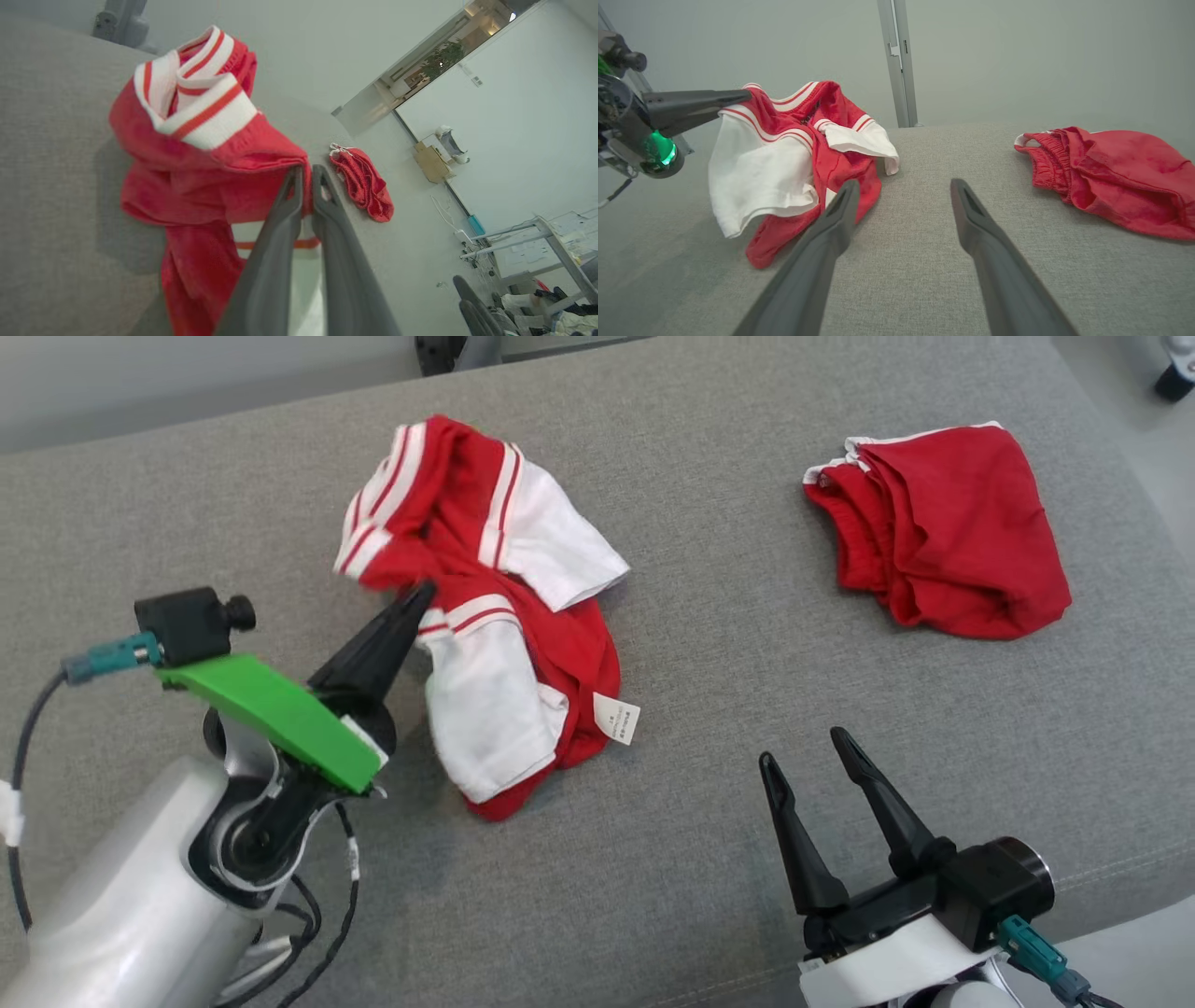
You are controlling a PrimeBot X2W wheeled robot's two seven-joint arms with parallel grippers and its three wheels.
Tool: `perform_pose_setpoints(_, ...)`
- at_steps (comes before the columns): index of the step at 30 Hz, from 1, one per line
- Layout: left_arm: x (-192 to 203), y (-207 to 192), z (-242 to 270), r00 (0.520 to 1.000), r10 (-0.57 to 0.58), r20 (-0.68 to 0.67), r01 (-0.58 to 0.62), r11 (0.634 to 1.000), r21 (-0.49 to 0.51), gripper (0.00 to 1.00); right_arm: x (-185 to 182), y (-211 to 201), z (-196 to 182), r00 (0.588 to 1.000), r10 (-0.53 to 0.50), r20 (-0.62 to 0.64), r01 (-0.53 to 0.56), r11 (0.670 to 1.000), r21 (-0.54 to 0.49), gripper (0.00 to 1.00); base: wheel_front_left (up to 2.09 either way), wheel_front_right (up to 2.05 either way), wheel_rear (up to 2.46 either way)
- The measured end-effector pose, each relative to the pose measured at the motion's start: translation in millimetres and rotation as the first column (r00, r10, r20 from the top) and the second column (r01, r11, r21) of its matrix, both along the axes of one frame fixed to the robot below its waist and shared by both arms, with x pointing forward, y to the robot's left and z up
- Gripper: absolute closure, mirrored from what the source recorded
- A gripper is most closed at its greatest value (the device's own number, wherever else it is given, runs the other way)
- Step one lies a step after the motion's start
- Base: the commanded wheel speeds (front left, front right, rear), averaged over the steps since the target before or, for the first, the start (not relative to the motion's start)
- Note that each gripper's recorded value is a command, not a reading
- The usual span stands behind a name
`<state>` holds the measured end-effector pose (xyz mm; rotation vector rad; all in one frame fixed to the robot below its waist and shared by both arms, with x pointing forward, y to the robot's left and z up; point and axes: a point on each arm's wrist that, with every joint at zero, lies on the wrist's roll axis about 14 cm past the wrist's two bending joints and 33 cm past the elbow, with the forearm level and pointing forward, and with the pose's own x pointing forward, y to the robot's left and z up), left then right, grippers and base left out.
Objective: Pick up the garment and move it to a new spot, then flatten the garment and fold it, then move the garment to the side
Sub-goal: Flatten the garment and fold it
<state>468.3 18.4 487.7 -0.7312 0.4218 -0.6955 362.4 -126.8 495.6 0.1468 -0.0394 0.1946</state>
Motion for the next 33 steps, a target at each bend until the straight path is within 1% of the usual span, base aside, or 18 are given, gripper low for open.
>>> perform_pose_setpoints(3,-1,-18,62,0.995,-0.064,0.079,0.074,0.989,-0.128,1.00,-4,-2,7,1.000,-0.009,0.019,0.009,1.000,0.016,0.00,0.00,0.00,0.00)
perform_pose_setpoints(6,-3,-34,121,0.981,-0.112,0.161,0.144,0.968,-0.205,1.00,-10,-2,12,0.999,-0.013,0.029,0.012,0.999,0.030,0.00,0.00,0.00,0.00)
perform_pose_setpoints(7,-5,-48,158,0.970,-0.135,0.204,0.183,0.954,-0.238,1.00,-15,-5,15,0.999,-0.023,0.038,0.022,0.999,0.038,0.00,0.00,0.00,0.00)
perform_pose_setpoints(10,-9,-71,210,0.953,-0.165,0.254,0.237,0.930,-0.282,1.00,-21,-13,20,0.997,-0.053,0.050,0.051,0.998,0.043,0.00,0.00,0.00,0.00)
perform_pose_setpoints(11,-12,-79,225,0.944,-0.179,0.276,0.259,0.923,-0.286,1.00,-24,-15,21,0.997,-0.062,0.052,0.060,0.997,0.045,0.00,0.00,0.00,0.00)
perform_pose_setpoints(12,-12,-79,225,0.944,-0.179,0.276,0.259,0.923,-0.286,1.00,-24,-15,21,0.997,-0.062,0.052,0.060,0.997,0.045,0.00,0.00,0.00,0.00)
perform_pose_setpoints(15,-23,-100,273,0.911,-0.203,0.358,0.314,0.905,-0.286,1.00,-32,-25,25,0.993,-0.098,0.062,0.095,0.994,0.047,0.00,0.00,0.00,0.00)
perform_pose_setpoints(18,-32,-113,322,0.874,-0.174,0.454,0.333,0.895,-0.298,1.00,-41,-32,28,0.990,-0.124,0.073,0.121,0.991,0.049,0.00,0.00,0.00,0.00)
perform_pose_setpoints(22,-38,-115,379,0.820,-0.059,0.570,0.296,0.895,-0.333,1.00,-51,-40,32,0.984,-0.154,0.087,0.150,0.987,0.052,0.00,0.00,0.00,0.00)
perform_pose_setpoints(24,-33,-112,384,0.805,-0.025,0.593,0.267,0.907,-0.324,1.00,-54,-43,34,0.982,-0.163,0.096,0.158,0.986,0.053,0.00,0.00,0.00,0.00)
perform_pose_setpoints(26,-19,-103,370,0.814,0.003,0.581,0.217,0.926,-0.310,1.00,-56,-46,36,0.980,-0.173,0.103,0.168,0.984,0.054,0.00,0.00,0.00,0.00)
perform_pose_setpoints(28,3,-89,336,0.856,0.036,0.515,0.139,0.945,-0.297,1.00,-57,-45,34,0.980,-0.171,0.098,0.166,0.985,0.053,0.00,0.00,0.00,0.00)
perform_pose_setpoints(30,26,-68,287,0.905,0.082,0.417,0.040,0.961,-0.275,1.00,-57,-43,31,0.983,-0.162,0.088,0.158,0.986,0.050,0.00,0.00,0.00,0.00)
perform_pose_setpoints(31,35,-54,261,0.926,0.104,0.362,-0.008,0.966,-0.259,1.00,-56,-41,30,0.984,-0.158,0.086,0.154,0.987,0.050,0.00,0.00,0.00,0.00)
perform_pose_setpoints(33,50,-23,206,0.954,0.164,0.251,-0.108,0.969,-0.221,1.00,-52,-39,30,0.986,-0.147,0.084,0.143,0.988,0.050,0.00,0.00,0.00,0.00)
